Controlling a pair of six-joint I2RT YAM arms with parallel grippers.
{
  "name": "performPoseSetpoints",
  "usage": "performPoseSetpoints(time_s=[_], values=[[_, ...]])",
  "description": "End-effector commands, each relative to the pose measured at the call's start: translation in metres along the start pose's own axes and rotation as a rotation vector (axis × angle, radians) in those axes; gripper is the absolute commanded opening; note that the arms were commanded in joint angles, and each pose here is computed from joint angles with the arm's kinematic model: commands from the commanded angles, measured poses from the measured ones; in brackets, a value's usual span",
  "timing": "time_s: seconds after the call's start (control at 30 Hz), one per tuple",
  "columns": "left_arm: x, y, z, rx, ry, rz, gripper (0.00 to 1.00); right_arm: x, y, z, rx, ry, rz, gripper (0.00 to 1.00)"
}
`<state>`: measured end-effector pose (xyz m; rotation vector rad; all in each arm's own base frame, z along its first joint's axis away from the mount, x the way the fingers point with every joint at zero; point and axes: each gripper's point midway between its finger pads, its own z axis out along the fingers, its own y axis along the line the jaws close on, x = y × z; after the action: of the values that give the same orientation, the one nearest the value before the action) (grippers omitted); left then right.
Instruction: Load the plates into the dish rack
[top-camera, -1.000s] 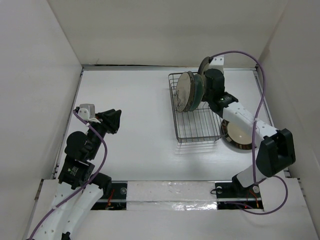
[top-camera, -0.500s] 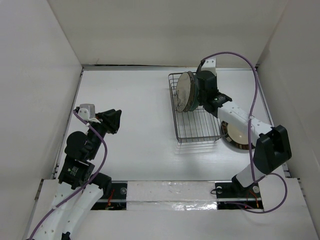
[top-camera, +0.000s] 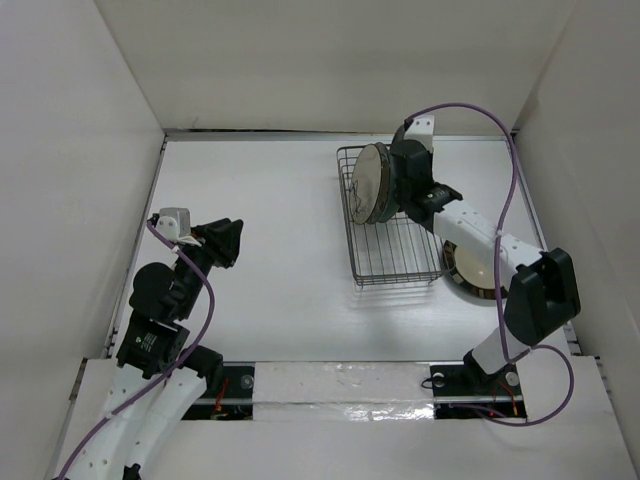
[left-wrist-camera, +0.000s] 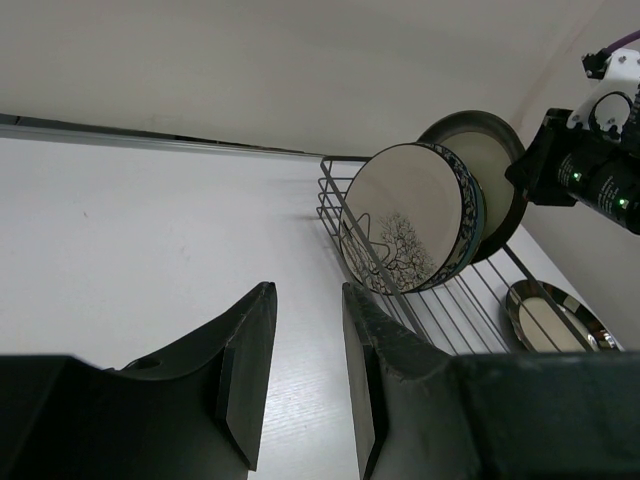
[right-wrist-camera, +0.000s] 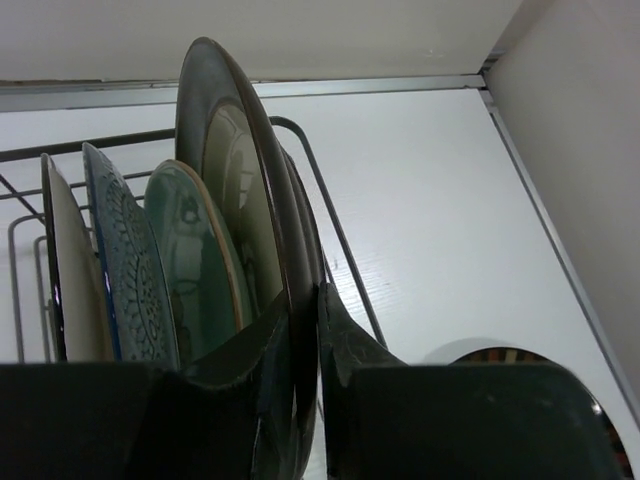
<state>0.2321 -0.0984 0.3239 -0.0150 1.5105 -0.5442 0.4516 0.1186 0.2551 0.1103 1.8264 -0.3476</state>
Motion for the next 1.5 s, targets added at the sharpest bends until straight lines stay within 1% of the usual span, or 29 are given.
performPoseSetpoints(time_s=[0.0,0.03,0.13,0.2,0.3,0.43,0.53,0.77,0.83,0.87,0.9,0.93,0.97,1.0,1.03,1.07,1.1,1.17,1.2,1.23,1.27,1.3,1.33,1.37,1.4,1.43,1.47], values=[[-0.007,-0.006,0.002,0.026,-0.030,-0.003,0.29,-0.037,0.017,-0.011,-0.115,-0.061,0.179,0.23],[-0.006,-0.005,0.002,0.025,-0.028,-0.003,0.29,-0.039,0.014,-0.011,-0.118,-0.060,0.194,0.27],[-0.007,-0.006,0.001,0.027,-0.032,-0.003,0.29,-0.042,0.014,-0.017,-0.147,-0.062,0.220,0.29],[-0.007,-0.006,0.001,0.027,-0.033,-0.003,0.29,-0.042,0.015,-0.020,-0.163,-0.061,0.230,0.34],[-0.007,-0.006,0.001,0.027,-0.034,-0.003,0.29,-0.043,0.015,-0.023,-0.176,-0.061,0.244,0.35],[-0.008,-0.006,0.001,0.028,-0.035,-0.003,0.29,-0.041,0.010,-0.025,-0.156,-0.055,0.243,0.49],[-0.006,-0.011,0.000,0.056,-0.027,-0.002,0.30,-0.045,0.003,-0.028,-0.155,-0.063,0.260,0.56],[-0.005,-0.010,0.000,0.053,-0.023,-0.002,0.30,-0.053,-0.021,-0.032,-0.137,-0.086,0.310,0.57],[-0.006,-0.011,0.000,0.057,-0.025,-0.004,0.30,-0.056,-0.033,-0.033,-0.120,-0.106,0.358,0.55],[-0.006,-0.011,0.000,0.056,-0.024,-0.004,0.30,-0.051,-0.047,-0.037,-0.103,-0.116,0.383,0.53],[-0.005,-0.011,0.000,0.056,-0.022,-0.004,0.30,-0.047,-0.054,-0.038,-0.100,-0.118,0.403,0.49],[-0.005,-0.011,0.000,0.056,-0.022,-0.004,0.30,-0.051,-0.062,-0.039,-0.099,-0.150,0.472,0.19],[-0.005,-0.011,0.000,0.059,-0.023,-0.004,0.30,-0.038,-0.075,-0.046,-0.090,-0.149,0.502,0.05],[-0.006,-0.012,0.000,0.061,-0.027,-0.005,0.30,-0.029,-0.091,-0.042,-0.070,-0.148,0.533,0.00],[-0.005,-0.012,0.000,0.062,-0.023,-0.005,0.30,-0.020,-0.100,-0.042,-0.061,-0.146,0.589,0.00],[-0.006,-0.012,-0.001,0.063,-0.026,-0.005,0.30,-0.009,-0.110,-0.043,-0.047,-0.136,0.613,0.00],[-0.006,-0.013,-0.001,0.065,-0.027,-0.007,0.30,0.016,-0.129,-0.043,-0.006,-0.114,0.629,0.00],[-0.007,-0.014,-0.002,0.071,-0.030,-0.007,0.30,0.046,-0.149,-0.044,0.052,-0.075,0.680,0.00],[-0.008,-0.015,-0.003,0.077,-0.032,-0.008,0.30,0.072,-0.159,-0.048,0.082,-0.043,0.692,0.00],[-0.008,-0.018,-0.004,0.092,-0.028,-0.011,0.30,0.091,-0.180,-0.046,0.153,-0.022,0.737,0.00],[-0.009,-0.019,-0.004,0.093,-0.031,-0.011,0.30,0.105,-0.190,-0.047,0.182,-0.009,0.761,0.01],[-0.009,-0.021,-0.005,0.102,-0.033,-0.010,0.30,0.118,-0.192,-0.048,0.172,0.016,0.782,0.04],[-0.009,-0.023,-0.006,0.109,-0.032,-0.010,0.30,0.141,-0.197,-0.050,0.195,0.044,0.813,0.11],[-0.011,-0.023,-0.007,0.109,-0.039,-0.011,0.30,0.155,-0.217,-0.050,0.254,0.047,0.846,0.15],[-0.011,-0.026,-0.009,0.120,-0.041,-0.010,0.30,0.164,-0.215,-0.050,0.219,0.075,0.870,0.20],[-0.011,-0.029,-0.010,0.130,-0.041,-0.012,0.30,0.180,-0.217,-0.048,0.220,0.105,0.885,0.27],[-0.014,-0.029,-0.011,0.130,-0.049,-0.012,0.30,0.189,-0.230,-0.047,0.253,0.112,0.905,0.29]])
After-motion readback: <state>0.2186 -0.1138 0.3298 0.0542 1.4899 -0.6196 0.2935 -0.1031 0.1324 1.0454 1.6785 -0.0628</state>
